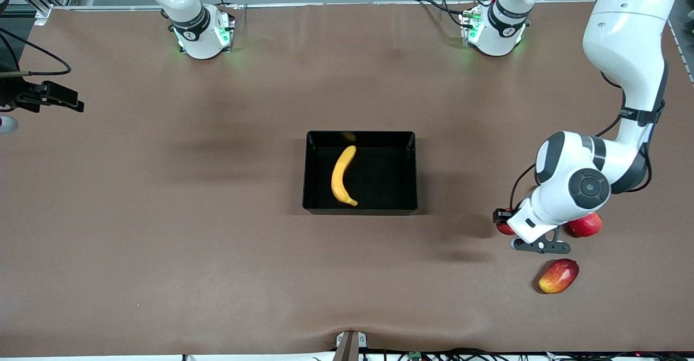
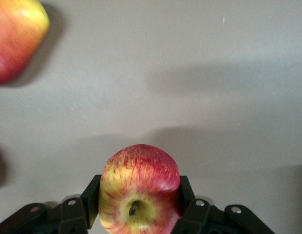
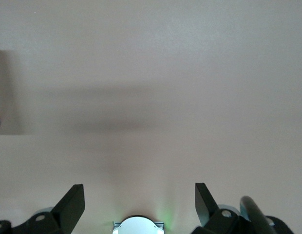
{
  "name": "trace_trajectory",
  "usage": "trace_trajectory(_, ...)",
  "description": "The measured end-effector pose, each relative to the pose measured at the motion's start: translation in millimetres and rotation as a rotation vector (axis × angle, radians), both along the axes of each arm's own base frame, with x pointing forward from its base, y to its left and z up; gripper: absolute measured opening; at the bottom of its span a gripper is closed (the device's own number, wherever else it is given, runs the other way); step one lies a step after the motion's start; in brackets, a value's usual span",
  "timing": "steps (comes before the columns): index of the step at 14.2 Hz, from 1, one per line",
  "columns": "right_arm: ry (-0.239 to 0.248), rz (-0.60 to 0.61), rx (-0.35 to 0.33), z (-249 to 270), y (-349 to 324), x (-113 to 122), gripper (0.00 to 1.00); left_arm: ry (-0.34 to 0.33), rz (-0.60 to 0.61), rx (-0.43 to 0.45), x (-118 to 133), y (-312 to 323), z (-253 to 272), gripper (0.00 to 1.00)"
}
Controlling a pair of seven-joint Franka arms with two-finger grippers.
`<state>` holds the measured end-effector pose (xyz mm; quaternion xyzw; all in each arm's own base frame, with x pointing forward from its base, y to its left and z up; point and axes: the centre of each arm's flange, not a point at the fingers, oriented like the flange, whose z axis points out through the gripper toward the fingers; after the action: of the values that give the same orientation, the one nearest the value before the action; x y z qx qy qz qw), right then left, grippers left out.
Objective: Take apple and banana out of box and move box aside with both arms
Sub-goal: 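Carry the apple beside the other fruits and release it with the left gripper, then reach the left gripper into the box and grasp the yellow banana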
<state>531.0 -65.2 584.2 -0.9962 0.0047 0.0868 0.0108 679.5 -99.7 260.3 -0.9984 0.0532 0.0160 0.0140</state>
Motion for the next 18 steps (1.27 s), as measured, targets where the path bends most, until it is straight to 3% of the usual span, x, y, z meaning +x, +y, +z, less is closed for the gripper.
trace_trajectory(3, 0.004, 0.0, 0.0, -2.1, 0.0, 0.9, 1.0, 0.03, -0.004, 0.001, -13.8, 1.0, -23.0, 0.66)
trace_trajectory(10, 0.026, -0.001, 0.001, -14.0, -0.8, 6.3, 1.0, -0.004, 0.006, -0.024, -20.4, 9.3, -47.0, 0.66)
trace_trajectory(14, 0.029, -0.003, 0.001, -15.5, -2.1, 6.8, 1.0, -0.035, 0.013, -0.025, -14.4, 13.6, -30.0, 0.99)
trace_trajectory(18, 0.029, -0.004, 0.001, -15.3, -2.1, 6.8, 1.0, -0.116, -0.039, -0.032, -14.6, -32.9, 54.6, 1.0)
